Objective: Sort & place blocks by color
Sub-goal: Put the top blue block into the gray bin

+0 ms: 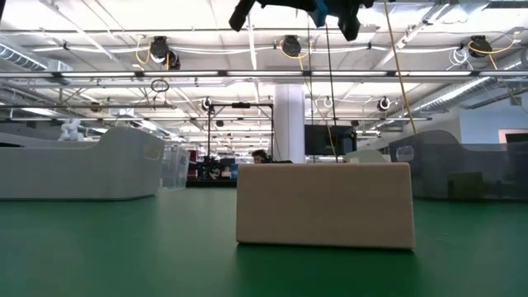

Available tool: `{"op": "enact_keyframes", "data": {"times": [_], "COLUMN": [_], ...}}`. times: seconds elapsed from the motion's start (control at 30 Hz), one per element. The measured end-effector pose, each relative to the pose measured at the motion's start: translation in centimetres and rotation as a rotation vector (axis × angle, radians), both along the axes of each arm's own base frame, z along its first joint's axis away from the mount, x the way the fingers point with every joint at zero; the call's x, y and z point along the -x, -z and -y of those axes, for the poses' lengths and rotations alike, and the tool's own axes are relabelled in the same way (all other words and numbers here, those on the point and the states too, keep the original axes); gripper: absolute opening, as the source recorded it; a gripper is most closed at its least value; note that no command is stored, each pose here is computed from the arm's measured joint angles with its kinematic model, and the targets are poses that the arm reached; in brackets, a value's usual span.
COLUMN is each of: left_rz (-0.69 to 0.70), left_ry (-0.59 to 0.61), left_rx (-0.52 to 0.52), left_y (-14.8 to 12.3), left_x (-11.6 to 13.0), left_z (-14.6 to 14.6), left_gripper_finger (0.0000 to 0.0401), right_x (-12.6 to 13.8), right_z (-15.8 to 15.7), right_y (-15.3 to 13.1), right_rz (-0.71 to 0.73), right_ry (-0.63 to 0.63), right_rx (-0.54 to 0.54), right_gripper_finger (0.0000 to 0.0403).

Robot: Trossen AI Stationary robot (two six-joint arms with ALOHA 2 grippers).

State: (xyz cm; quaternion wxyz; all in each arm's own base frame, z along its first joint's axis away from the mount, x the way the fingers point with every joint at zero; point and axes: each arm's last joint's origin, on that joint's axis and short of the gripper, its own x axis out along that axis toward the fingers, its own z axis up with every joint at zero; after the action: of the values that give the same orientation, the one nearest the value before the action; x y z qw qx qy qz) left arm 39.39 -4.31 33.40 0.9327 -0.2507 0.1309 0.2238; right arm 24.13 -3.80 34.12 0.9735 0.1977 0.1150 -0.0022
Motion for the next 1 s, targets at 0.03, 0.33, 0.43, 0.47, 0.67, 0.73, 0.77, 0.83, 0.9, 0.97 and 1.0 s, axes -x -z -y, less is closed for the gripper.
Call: {"op": "enact_keyframes", "data": {"times": [0.03, 0.33, 0.43, 0.47, 0.67, 0.73, 0.77, 0.83, 0.9, 0.97, 1.0], "left_rz": [0.004, 0.039, 0.049, 0.049, 0.058, 0.046, 0.041, 0.038, 0.032, 0.022, 0.014], "left_ry": [-0.002, -0.041, -0.042, -0.038, -0.039, -0.03, -0.026, -0.032, -0.008, 0.064, 0.107], "left_rx": [0.006, 0.075, 0.094, 0.092, 0.111, 0.086, 0.078, 0.093, 0.13, 0.144, 0.139], "left_y": [-0.02, -0.07, -0.1, -0.11, -0.14, -0.11, -0.1, -0.02, 0.09, -0.07, -0.27], "left_x": [-0.01, -0.06, -0.07, -0.07, -0.08, -0.07, -0.07, -0.04, -0.03, 0.05, 0.23], "left_z": [-0.01, -0.3, -0.28, -0.19, -0.13, -0.12, -0.12, -0.13, -0.06, 0.08, 0.26], "left_gripper_finger": [0.0012, 0.0012, 0.0012, 0.0012, 0.0012, 0.0012, 0.0012, 0.0012, 0.0012, 0.0012, 0.0012], "right_x": [0.0, 0.02, 0.03, 0.03, 0.02, 0.01, 0.0, -0.02, -0.02, 0.21, 0.27], "right_z": [-0.03, -0.08, -0.21, -0.24, -0.41, -0.52, -0.61, -0.76, -0.8, -0.87, -0.84], "right_y": [0.0, -0.02, -0.03, -0.03, -0.03, -0.03, -0.03, -0.03, 0.01, -0.07, -0.14], "right_rz": [0.001, 0.002, 0.003, 0.003, 0.002, 0.002, 0.002, 0.002, -0.002, -0.004, 0.001], "right_ry": [-0.01, -0.026, -0.071, -0.075, -0.096, -0.101, -0.105, -0.113, -0.121, -0.141, -0.143], "right_rx": [0.0, -0.005, -0.017, -0.023, -0.048, -0.048, -0.047, -0.044, -0.045, -0.05, -0.049], "right_gripper_finger": [0.0112, 0.0112, 0.0112, 0.0112, 0.0112, 0.0112, 0.0112, 0.0112, 0.0112, 0.0112, 0.0112]}}
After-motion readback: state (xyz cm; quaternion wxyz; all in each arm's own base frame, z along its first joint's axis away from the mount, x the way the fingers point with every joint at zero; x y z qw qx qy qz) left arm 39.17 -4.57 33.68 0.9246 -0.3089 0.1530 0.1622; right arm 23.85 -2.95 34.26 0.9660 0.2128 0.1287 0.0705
